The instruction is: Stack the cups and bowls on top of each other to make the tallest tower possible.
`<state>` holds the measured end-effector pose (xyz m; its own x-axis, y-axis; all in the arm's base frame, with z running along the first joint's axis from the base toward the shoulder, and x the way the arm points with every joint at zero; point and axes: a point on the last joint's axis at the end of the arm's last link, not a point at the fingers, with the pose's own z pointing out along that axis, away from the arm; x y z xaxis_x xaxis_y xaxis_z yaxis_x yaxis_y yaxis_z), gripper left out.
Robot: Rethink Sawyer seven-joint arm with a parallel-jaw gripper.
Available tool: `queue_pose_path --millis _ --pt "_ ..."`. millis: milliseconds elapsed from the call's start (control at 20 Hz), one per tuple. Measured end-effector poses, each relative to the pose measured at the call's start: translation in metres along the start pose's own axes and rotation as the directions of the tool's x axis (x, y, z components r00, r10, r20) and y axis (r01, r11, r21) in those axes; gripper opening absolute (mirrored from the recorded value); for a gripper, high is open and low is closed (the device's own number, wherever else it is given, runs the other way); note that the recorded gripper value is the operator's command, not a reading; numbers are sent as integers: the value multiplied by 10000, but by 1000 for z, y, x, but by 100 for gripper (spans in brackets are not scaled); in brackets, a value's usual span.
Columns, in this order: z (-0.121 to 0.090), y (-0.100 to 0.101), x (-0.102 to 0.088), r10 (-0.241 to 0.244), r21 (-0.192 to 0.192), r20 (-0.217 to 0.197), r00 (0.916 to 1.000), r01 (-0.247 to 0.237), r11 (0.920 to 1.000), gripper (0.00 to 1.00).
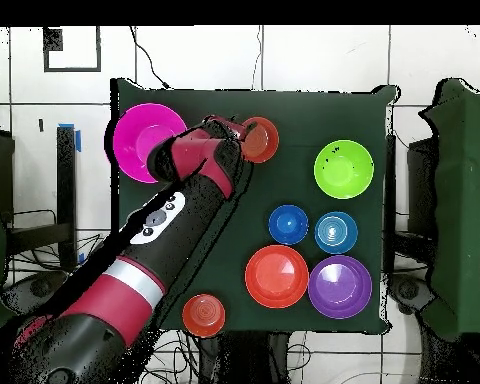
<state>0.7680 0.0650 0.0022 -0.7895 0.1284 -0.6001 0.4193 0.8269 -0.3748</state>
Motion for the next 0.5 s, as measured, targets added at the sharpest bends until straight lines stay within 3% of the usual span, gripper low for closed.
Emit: queue_pose_path --millis 150,200,500 --pt "1 0 1 -14 10 -21 10000 14 10000 100" --pt "1 0 2 -20 14 -31 10000 21 10000 0" --pt "4 2 6 -84 19 -71 9999 84 10000 0"
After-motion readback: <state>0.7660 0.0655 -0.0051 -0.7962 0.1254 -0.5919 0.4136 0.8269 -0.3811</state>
